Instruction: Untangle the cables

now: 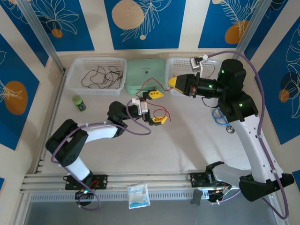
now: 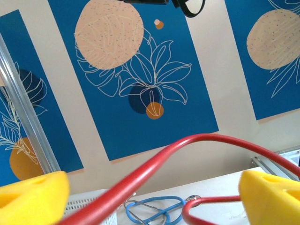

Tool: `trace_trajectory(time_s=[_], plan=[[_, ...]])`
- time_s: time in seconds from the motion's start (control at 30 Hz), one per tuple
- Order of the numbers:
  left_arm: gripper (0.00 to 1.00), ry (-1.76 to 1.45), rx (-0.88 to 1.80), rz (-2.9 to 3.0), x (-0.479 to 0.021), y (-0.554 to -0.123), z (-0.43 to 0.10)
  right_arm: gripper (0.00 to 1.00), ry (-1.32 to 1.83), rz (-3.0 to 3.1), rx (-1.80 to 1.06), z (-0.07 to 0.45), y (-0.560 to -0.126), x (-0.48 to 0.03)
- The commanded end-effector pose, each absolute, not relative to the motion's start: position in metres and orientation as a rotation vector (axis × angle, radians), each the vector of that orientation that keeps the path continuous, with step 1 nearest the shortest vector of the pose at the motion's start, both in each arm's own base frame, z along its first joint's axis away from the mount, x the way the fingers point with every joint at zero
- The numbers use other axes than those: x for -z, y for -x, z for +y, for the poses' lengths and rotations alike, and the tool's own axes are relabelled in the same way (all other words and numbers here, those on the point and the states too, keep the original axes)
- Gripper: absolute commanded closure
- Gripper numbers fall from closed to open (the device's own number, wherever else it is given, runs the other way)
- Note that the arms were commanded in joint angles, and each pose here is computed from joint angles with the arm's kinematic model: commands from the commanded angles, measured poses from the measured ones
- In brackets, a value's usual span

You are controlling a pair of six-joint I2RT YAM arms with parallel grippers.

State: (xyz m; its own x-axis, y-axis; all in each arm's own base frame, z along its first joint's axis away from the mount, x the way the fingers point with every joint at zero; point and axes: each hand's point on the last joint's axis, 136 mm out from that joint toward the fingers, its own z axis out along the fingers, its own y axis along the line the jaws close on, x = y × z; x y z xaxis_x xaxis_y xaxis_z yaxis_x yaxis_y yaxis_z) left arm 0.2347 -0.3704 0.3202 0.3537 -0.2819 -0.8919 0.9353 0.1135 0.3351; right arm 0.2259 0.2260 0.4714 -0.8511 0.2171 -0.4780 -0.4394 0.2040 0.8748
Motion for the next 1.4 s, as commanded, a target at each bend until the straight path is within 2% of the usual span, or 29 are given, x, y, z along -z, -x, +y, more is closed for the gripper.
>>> trace_trajectory(time_s=[0.0, 0.1, 0.23, 0.3, 0.33, 0.37, 0.4, 0.43, 0.67, 0.87, 1.03, 1.33, 1.37], plan=[[0.16, -1.096, 1.031, 0.656, -0.345, -0.219, -0.367, 1.00, 0.240, 1.930, -1.706, 0.226, -0.217, -0.486], [0.25, -1.099, 1.031, 0.648, -0.347, -0.217, -0.366, 1.00, 0.239, 1.925, -1.705, 0.225, -0.216, -0.487], [0.31, -1.112, 1.049, 0.634, -0.350, -0.213, -0.366, 1.00, 0.242, 1.924, -1.704, 0.226, -0.215, -0.487], [0.40, -1.118, 1.057, 0.630, -0.350, -0.211, -0.366, 1.00, 0.241, 1.926, -1.704, 0.226, -0.215, -0.486], [0.69, -1.116, 1.058, 0.632, -0.351, -0.212, -0.366, 1.00, 0.240, 1.925, -1.702, 0.226, -0.215, -0.486], [0.86, -1.103, 1.059, 0.645, -0.351, -0.214, -0.366, 1.00, 0.239, 1.926, -1.701, 0.226, -0.216, -0.486], [0.96, -1.099, 1.059, 0.650, -0.351, -0.215, -0.366, 1.00, 0.239, 1.923, -1.699, 0.225, -0.215, -0.486], [1.00, -1.098, 1.059, 0.654, -0.349, -0.215, -0.366, 1.00, 0.240, 1.921, -1.697, 0.225, -0.215, -0.487], [1.00, -1.031, 1.004, 0.775, -0.327, -0.227, -0.358, 1.00, 0.228, 1.871, -1.596, 0.206, -0.215, -0.506], [1.00, -0.909, 0.849, 1.075, -0.256, -0.249, -0.329, 1.00, 0.156, 1.721, -1.285, 0.151, -0.215, -0.561], [1.00, -0.849, 0.793, 1.243, -0.212, -0.245, -0.301, 1.00, 0.046, 1.620, -1.038, 0.105, -0.225, -0.595], [1.00, -0.856, 0.759, 1.338, -0.199, -0.246, -0.296, 1.00, -0.043, 1.592, -1.048, 0.079, -0.257, -0.606], [0.90, -0.863, 0.764, 1.340, -0.201, -0.246, -0.298, 1.00, -0.037, 1.590, -1.062, 0.079, -0.260, -0.609]])
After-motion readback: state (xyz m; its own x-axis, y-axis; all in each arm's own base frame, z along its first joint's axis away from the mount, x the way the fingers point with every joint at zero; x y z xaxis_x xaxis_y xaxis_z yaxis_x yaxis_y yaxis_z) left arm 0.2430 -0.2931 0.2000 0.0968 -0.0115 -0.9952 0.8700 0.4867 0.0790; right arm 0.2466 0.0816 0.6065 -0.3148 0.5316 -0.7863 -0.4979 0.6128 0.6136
